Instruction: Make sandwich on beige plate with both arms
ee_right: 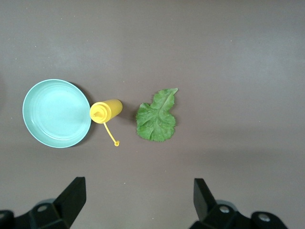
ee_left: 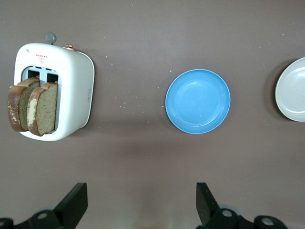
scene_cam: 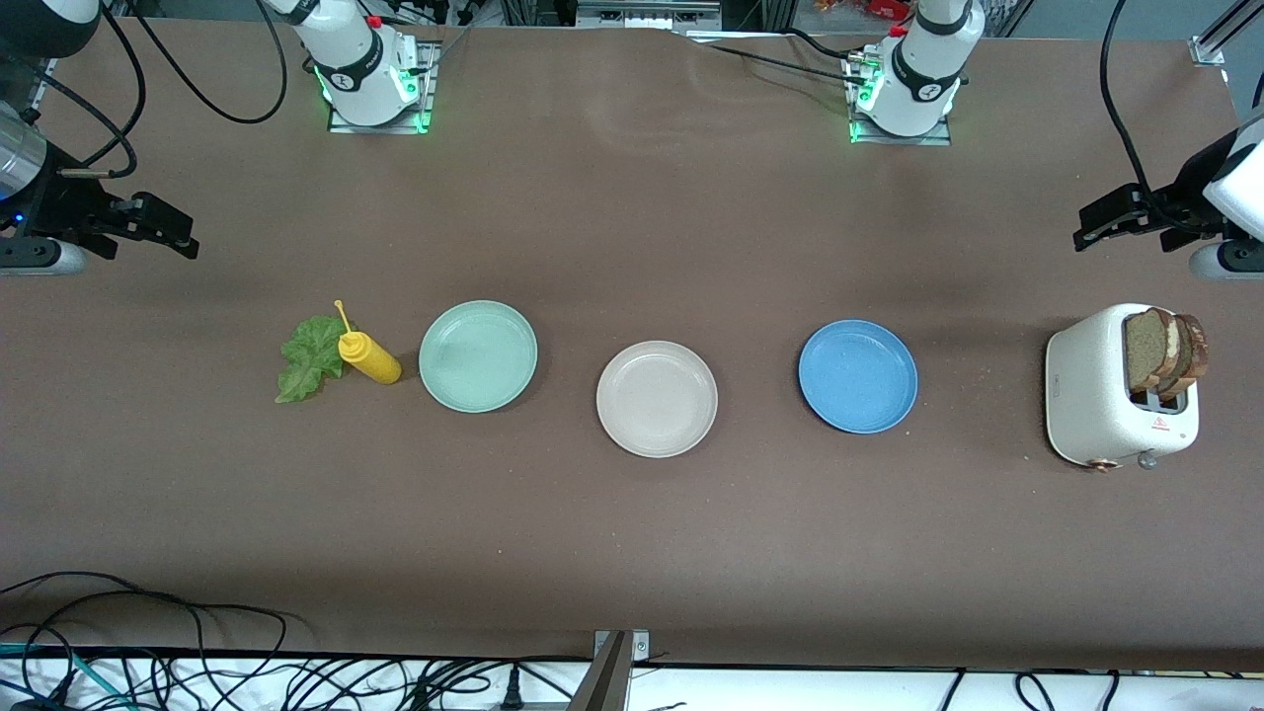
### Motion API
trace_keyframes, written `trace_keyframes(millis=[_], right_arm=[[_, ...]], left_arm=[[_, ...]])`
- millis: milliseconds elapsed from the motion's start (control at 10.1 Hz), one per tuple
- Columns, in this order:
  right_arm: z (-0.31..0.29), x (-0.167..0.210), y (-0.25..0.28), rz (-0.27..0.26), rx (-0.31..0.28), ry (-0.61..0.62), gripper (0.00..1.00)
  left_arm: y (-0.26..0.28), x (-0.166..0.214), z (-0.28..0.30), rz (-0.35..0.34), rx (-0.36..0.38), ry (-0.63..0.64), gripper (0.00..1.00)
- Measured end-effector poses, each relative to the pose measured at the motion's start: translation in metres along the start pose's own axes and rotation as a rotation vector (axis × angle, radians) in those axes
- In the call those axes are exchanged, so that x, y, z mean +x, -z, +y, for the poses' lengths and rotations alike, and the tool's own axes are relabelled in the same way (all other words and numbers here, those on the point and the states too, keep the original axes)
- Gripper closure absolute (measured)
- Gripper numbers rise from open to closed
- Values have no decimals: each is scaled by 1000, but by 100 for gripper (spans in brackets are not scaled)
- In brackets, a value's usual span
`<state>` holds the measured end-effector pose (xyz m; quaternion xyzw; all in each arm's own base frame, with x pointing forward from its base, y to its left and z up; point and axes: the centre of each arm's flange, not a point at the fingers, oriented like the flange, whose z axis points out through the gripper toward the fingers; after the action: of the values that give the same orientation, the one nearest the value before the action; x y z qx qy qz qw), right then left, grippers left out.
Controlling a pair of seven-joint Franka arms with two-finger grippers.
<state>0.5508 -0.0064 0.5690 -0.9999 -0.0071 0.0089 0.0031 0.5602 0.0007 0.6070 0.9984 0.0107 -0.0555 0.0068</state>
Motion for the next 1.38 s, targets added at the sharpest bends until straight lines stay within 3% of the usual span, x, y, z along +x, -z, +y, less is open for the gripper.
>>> trace_keyframes(millis=[1383], right_arm=[[0, 0, 0, 0, 0, -34, 0]], left_arm=[[-12, 12, -5, -6, -1, 8, 0]])
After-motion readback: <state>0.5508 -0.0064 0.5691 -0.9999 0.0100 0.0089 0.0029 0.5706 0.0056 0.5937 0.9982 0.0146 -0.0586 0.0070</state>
